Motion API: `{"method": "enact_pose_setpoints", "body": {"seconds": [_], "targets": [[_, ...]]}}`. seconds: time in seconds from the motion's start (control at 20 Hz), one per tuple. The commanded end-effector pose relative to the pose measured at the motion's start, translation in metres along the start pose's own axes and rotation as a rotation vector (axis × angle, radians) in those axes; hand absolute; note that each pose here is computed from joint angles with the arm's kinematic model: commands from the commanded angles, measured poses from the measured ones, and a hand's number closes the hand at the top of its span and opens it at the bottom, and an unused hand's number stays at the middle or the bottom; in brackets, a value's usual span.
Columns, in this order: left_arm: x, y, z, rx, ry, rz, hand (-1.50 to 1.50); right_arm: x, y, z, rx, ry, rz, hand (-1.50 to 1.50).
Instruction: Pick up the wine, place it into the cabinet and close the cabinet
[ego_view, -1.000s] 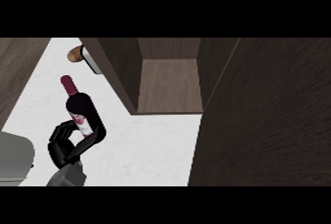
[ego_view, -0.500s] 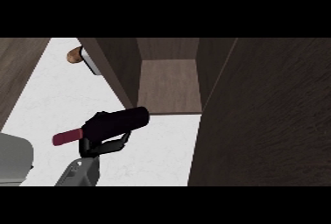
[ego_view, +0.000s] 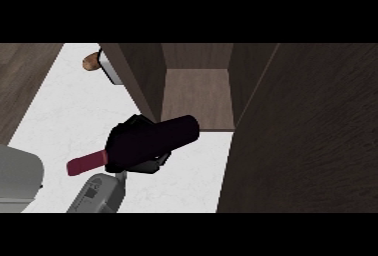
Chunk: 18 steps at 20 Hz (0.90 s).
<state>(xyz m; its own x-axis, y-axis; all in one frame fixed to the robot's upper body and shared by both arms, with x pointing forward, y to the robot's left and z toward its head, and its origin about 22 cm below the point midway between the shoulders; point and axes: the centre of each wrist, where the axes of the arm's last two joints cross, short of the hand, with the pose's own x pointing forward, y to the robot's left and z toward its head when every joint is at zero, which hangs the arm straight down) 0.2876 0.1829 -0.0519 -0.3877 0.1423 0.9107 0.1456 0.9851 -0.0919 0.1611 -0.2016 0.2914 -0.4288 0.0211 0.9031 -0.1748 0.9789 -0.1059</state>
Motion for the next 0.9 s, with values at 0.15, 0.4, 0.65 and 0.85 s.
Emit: {"method": "enact_pose_setpoints", "body": {"seconds": [0.15,0.4,0.65,0.85], "targets": [[0.069,-0.055,-0.031,-0.040,-0.006,0.113,1.50,0.006,-0.005,0.024,0.055,0.007,-0.042,-1.50],[0.107,-0.087,-0.052,-0.014,-0.004,0.115,1.50,0.003,-0.006,0.018,0.065,0.007,-0.055,-1.50],[0.137,-0.102,-0.086,0.006,0.025,0.084,1.50,0.004,-0.004,0.023,0.060,0.021,-0.051,-1.50],[0.128,-0.115,-0.094,0.044,0.097,0.074,1.50,0.008,-0.008,0.020,0.080,0.018,-0.029,-1.50]]}}
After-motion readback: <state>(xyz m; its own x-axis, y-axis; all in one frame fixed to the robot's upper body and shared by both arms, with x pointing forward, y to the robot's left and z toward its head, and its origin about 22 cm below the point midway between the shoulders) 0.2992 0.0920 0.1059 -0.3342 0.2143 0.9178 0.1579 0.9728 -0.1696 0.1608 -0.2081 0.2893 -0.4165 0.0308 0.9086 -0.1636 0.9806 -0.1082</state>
